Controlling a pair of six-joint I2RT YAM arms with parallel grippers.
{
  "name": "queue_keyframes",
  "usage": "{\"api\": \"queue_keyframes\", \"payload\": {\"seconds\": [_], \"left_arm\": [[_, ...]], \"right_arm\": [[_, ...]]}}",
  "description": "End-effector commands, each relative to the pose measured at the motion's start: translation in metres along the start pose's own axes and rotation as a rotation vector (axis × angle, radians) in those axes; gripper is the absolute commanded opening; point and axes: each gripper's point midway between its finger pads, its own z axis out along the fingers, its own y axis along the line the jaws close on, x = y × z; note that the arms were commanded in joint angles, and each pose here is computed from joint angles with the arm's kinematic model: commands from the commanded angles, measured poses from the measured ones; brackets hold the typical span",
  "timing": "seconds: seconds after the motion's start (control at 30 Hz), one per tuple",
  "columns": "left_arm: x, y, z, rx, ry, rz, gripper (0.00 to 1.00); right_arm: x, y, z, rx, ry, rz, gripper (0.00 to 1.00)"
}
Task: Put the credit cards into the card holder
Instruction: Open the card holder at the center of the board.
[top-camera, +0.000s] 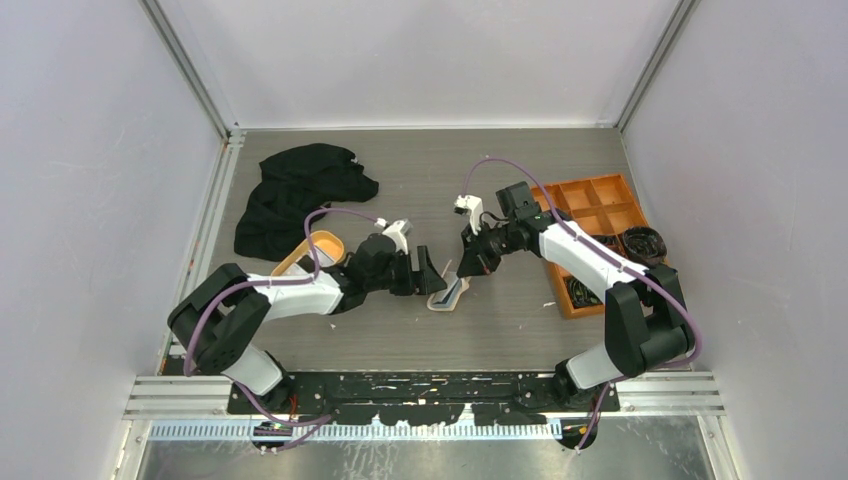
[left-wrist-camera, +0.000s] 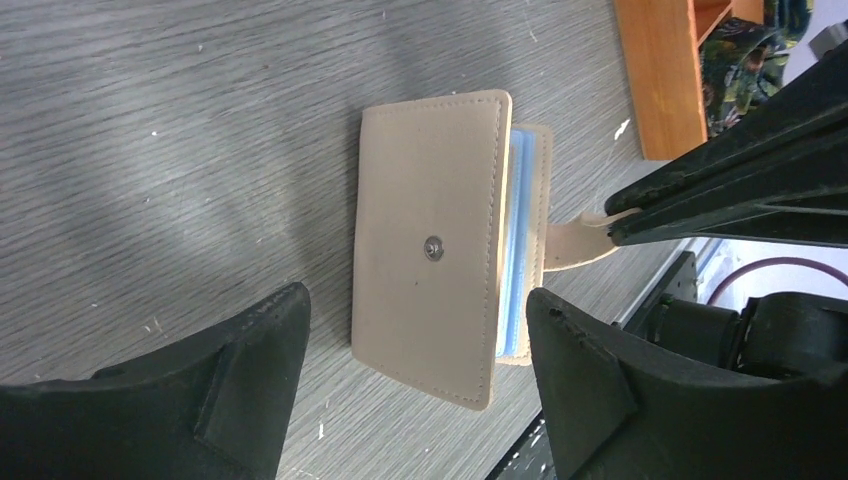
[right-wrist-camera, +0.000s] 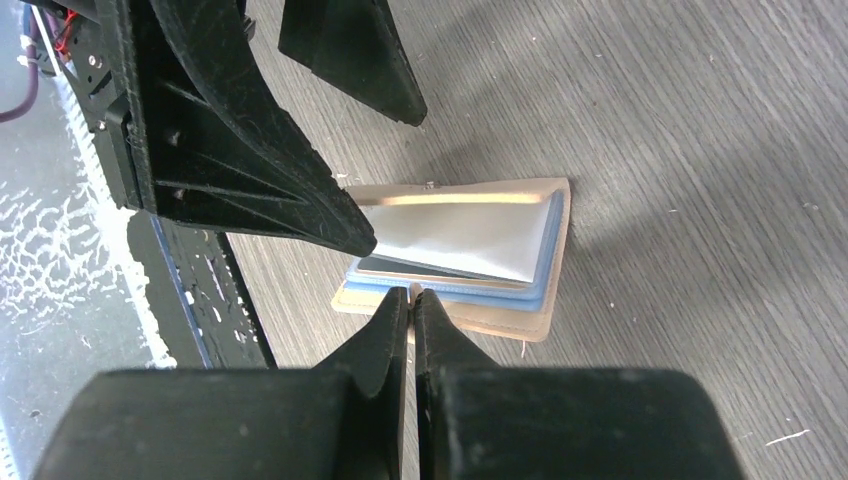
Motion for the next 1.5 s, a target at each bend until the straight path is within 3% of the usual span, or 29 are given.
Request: {"api": "queue_keyframes", "payload": {"seconds": [0.0, 0.3, 0.43, 0.5, 0.57, 0.63, 0.77, 0.87, 0.93, 1.07, 1.2, 1.33, 1.47], "left_arm": [[-0.011, -0.017, -0.003, 0.018, 0.005, 0.071, 0.79], [0.003, -0.013, 0.003, -0.024, 0.083, 0.112, 0.72], [0.005, -0.010, 0.005, -0.048, 0.111, 0.122, 0.56], [0.004, -0.004, 0.005, -0.085, 0.116, 0.133, 0.37], [-0.001, 0.003, 0.003, -0.130, 0.107, 0.150, 0.25], [-0.008, 0.006, 0.002, -0.157, 0.097, 0.170, 0.15], [-0.016, 0.002, 0.004, -0.129, 0.113, 0.223, 0.10], [-0.016, -0.008, 0.011, -0.051, 0.150, 0.247, 0.04], [-0.018, -0.014, 0.016, 0.004, 0.155, 0.227, 0.03], [-0.017, -0.007, 0.022, 0.050, 0.199, 0.152, 0.02], [-0.010, 0.012, 0.029, 0.002, 0.247, 0.081, 0.02], [-0.008, 0.029, 0.031, -0.080, 0.254, 0.038, 0.02], [-0.010, 0.034, 0.031, -0.130, 0.268, 0.040, 0.03]], "right_arm": [[-0.016, 0.006, -0.008, -0.012, -0.065, -0.034, 0.01], [-0.014, 0.003, -0.008, -0.006, -0.060, -0.027, 0.01], [-0.012, 0.003, -0.010, -0.006, -0.057, -0.035, 0.01], [-0.008, 0.003, -0.012, -0.007, -0.042, -0.063, 0.01], [0.005, 0.006, -0.016, -0.021, -0.001, -0.152, 0.02], [0.033, 0.013, -0.024, -0.076, 0.082, -0.367, 0.08], [0.089, 0.014, -0.037, -0.096, 0.205, -0.705, 0.45], [0.095, 0.026, -0.040, -0.103, 0.153, -0.871, 0.69], [0.087, 0.034, -0.041, -0.102, 0.094, -0.913, 0.76], [0.075, 0.042, -0.041, -0.129, 0.037, -0.937, 0.76], [0.073, 0.041, -0.032, -0.169, 0.049, -0.970, 0.68], [0.055, 0.013, -0.016, -0.034, 0.083, -0.885, 0.58], [0.053, -0.007, -0.004, 0.029, 0.129, -0.832, 0.57]]}}
